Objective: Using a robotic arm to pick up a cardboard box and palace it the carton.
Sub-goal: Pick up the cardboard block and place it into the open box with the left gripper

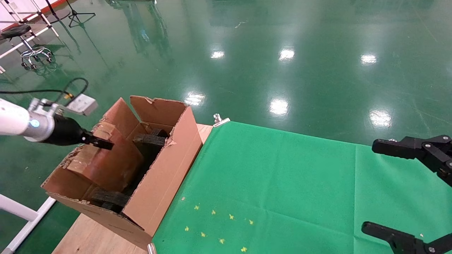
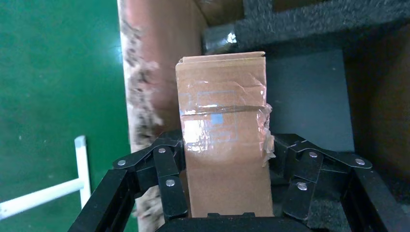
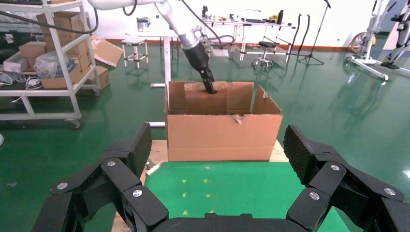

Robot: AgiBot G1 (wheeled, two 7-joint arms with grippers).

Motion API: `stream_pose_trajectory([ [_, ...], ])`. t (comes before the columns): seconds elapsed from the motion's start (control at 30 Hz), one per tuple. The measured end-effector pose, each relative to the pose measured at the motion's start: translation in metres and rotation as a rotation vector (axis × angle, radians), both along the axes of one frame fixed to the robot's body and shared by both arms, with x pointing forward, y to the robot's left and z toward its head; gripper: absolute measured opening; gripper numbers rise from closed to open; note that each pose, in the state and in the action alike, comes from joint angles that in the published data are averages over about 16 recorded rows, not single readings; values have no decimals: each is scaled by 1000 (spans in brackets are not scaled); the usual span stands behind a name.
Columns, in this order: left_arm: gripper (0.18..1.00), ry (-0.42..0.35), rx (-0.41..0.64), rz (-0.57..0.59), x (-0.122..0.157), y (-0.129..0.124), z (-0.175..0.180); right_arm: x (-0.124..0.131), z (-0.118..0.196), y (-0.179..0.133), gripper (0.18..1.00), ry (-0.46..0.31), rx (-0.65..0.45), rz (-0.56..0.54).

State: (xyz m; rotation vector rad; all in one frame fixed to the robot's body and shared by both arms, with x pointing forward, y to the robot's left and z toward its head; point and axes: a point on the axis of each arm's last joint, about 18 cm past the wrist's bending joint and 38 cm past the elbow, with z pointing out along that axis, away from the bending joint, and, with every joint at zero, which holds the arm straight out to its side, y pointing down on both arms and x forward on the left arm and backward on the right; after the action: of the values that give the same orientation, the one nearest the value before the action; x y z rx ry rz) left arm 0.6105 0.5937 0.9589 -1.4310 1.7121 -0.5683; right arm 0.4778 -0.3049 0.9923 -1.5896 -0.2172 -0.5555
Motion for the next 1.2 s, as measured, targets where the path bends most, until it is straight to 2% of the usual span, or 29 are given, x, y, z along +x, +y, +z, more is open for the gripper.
stream_pose_trajectory([
  [0.33,357,51,6,19,13,-6,-28,0,0,0,1001,0,0,0],
  [0.77,369,71,8,34,13,-4,-36,0,0,0,1001,0,0,0],
  [0.97,415,74,9,32,12,-4,-35,0,0,0,1001,0,0,0],
  [1.2,515,74,9,30,12,-4,-34,0,0,0,1001,0,0,0],
])
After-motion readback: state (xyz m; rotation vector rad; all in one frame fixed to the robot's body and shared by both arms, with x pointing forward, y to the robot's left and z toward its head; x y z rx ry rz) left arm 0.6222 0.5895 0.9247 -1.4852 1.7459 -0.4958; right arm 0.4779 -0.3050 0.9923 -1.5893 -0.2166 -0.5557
